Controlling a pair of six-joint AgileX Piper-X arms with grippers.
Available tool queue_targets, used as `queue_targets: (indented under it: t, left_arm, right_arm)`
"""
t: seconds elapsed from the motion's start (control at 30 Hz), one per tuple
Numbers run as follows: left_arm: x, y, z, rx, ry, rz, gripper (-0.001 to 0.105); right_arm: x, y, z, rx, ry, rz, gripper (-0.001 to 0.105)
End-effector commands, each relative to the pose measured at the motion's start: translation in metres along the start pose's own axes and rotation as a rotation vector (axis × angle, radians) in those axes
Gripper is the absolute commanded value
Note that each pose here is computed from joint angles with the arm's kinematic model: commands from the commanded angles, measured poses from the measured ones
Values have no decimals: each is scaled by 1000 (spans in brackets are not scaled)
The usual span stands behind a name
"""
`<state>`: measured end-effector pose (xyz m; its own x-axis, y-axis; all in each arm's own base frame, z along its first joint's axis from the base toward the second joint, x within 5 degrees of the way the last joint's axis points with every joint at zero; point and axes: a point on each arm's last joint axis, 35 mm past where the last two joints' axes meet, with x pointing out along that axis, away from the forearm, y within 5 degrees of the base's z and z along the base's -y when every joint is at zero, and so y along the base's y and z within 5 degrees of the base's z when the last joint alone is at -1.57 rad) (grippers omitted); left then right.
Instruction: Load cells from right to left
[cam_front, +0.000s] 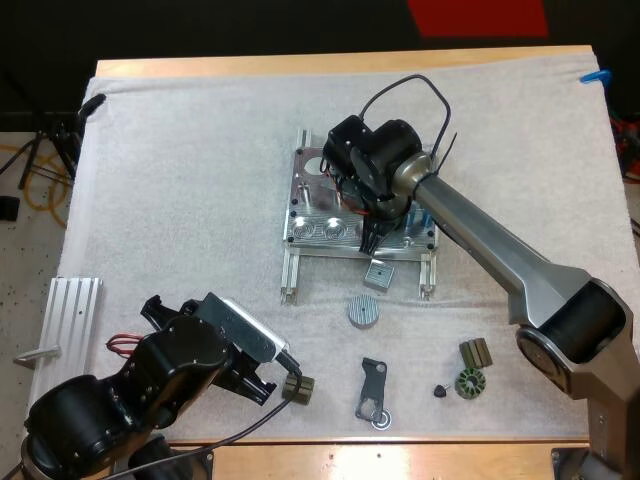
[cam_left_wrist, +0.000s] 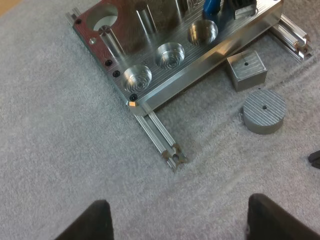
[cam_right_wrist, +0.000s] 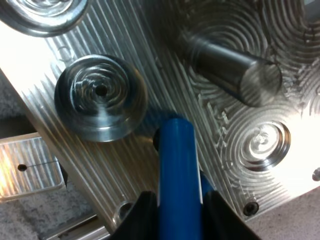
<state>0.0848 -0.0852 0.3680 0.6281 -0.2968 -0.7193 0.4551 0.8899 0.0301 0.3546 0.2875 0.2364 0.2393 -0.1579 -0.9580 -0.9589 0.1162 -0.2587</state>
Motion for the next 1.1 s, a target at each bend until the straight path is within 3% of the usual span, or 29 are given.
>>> queue_targets:
  t: [0.0, 0.6, 0.87, 1.07]
  left_arm:
    - [-3, 1, 0, -1, -12, 10, 57]
    - [-3, 1, 0, -1, -12, 10, 57]
    - [-3, 1, 0, -1, -12, 10, 57]
    - [-3, 1, 0, -1, -12, 10, 57]
  right_arm:
    - [17, -6, 6, 20, -23, -30, 0]
    - [12, -9, 7, 59, -52, -55, 0]
    - [-23, -11, -1, 140, -184, -40, 0]
    - [-37, -11, -5, 175, -218, -44, 0]
